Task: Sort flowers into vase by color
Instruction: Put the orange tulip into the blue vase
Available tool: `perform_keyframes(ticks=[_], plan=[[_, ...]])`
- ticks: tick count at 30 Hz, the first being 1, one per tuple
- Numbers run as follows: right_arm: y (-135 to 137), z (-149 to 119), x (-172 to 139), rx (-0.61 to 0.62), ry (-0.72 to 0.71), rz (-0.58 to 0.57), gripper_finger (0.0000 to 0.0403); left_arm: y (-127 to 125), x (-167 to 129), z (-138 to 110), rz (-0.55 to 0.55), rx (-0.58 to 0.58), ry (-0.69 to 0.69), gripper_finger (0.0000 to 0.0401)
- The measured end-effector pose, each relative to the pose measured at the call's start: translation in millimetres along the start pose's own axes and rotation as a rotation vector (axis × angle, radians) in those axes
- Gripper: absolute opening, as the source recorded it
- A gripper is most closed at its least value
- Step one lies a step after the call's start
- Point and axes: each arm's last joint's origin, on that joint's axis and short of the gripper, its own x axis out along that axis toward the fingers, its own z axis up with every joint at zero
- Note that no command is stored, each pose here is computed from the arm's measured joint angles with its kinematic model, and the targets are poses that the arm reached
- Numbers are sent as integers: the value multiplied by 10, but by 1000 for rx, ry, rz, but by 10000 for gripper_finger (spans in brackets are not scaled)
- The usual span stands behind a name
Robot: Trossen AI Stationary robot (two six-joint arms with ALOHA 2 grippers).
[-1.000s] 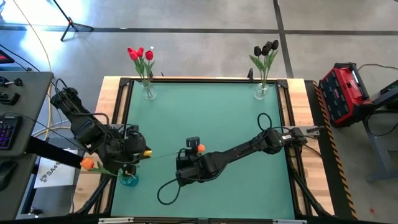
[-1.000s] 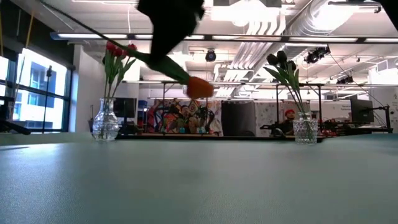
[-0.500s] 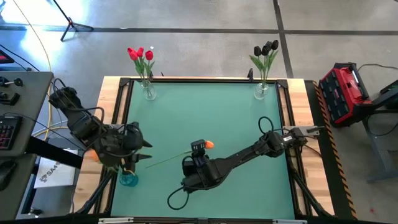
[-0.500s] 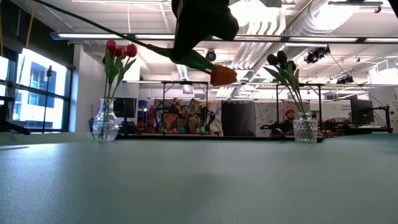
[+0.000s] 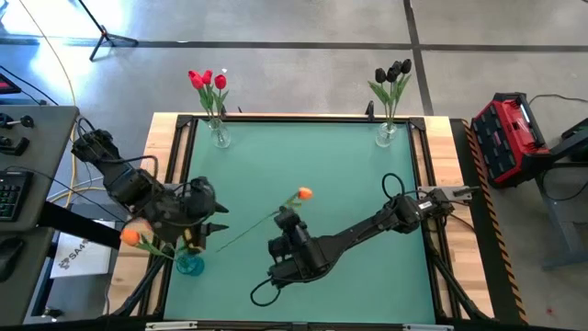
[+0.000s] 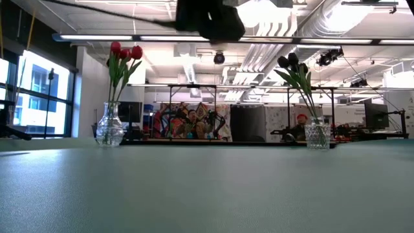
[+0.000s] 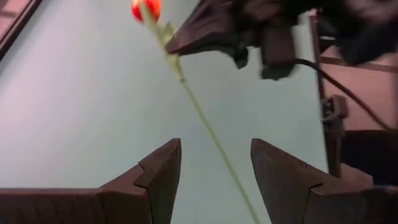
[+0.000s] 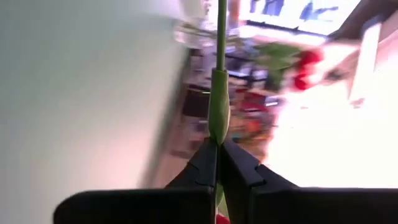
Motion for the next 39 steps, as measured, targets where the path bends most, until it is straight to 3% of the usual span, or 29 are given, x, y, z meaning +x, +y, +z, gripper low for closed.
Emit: perform_keyframes(ticks=[6,10,17,27,39], plan=[[-81,84,-43,-272,62,-195,0,38,170,87,18,-62,33,184],[-123,113,-8,-393,78,-196,0,73,234,165,11,-113,12,184],[-223,110,64,-350,93,-201,0,172,280,227,56,-164,-9,184],[-638,52,-110,-145,12,-205,0,186,544,234,141,-148,78,184],[-656,99,-164,-157,-43,-188,0,144,612,248,79,-141,112,184]])
